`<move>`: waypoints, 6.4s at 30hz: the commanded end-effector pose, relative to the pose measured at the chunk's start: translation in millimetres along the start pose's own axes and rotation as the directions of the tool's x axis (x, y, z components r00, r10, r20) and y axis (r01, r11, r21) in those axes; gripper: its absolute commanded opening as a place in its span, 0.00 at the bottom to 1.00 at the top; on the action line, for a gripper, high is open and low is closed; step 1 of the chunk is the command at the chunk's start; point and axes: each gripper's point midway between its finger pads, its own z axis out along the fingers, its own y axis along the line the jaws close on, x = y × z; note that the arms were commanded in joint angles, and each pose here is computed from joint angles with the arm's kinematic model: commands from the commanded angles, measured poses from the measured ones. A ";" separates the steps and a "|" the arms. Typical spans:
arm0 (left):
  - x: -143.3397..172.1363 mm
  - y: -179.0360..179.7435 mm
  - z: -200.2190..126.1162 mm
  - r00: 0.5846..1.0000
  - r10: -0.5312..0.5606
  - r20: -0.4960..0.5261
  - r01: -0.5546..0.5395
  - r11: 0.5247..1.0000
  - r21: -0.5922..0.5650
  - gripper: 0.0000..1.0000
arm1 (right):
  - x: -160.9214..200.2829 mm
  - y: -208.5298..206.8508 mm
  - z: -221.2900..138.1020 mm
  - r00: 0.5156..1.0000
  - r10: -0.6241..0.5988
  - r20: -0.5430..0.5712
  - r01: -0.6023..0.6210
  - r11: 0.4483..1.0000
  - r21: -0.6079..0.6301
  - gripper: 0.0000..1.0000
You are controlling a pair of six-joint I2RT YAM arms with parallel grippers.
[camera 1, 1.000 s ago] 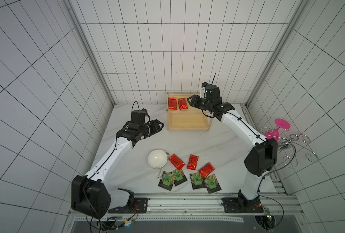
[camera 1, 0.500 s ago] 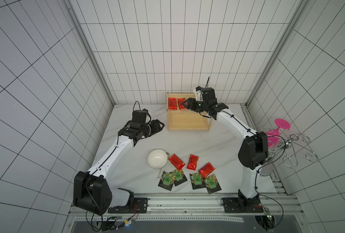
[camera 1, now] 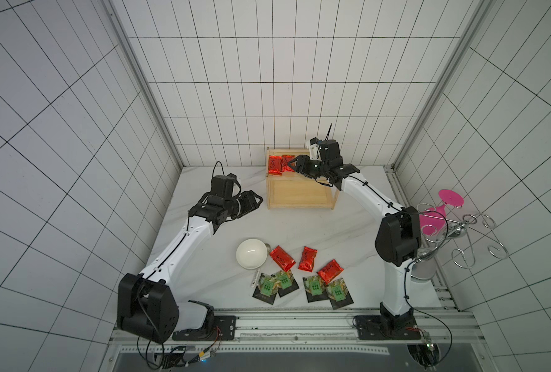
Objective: Place the tea bags on the shelf by color
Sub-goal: Pick up the tea bag from the center of the board.
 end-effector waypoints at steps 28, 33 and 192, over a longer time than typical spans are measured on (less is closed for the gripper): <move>86.9 -19.8 24.7 0.984 0.146 -0.102 -0.146 0.989 0.004 0.98 | 304.8 -68.9 -153.9 0.730 -0.590 -0.345 0.680 0.681 0.272 0.76; 92.7 -15.7 34.5 0.985 0.108 -0.137 -0.109 0.994 -0.002 0.98 | 324.3 -82.8 -146.9 0.718 -0.570 -0.400 0.684 0.686 0.249 0.78; 131.8 -95.7 67.0 0.925 0.186 -0.332 0.003 0.869 0.495 0.00 | 173.8 -83.4 -166.7 0.890 0.456 -0.030 -0.437 0.829 -0.348 0.38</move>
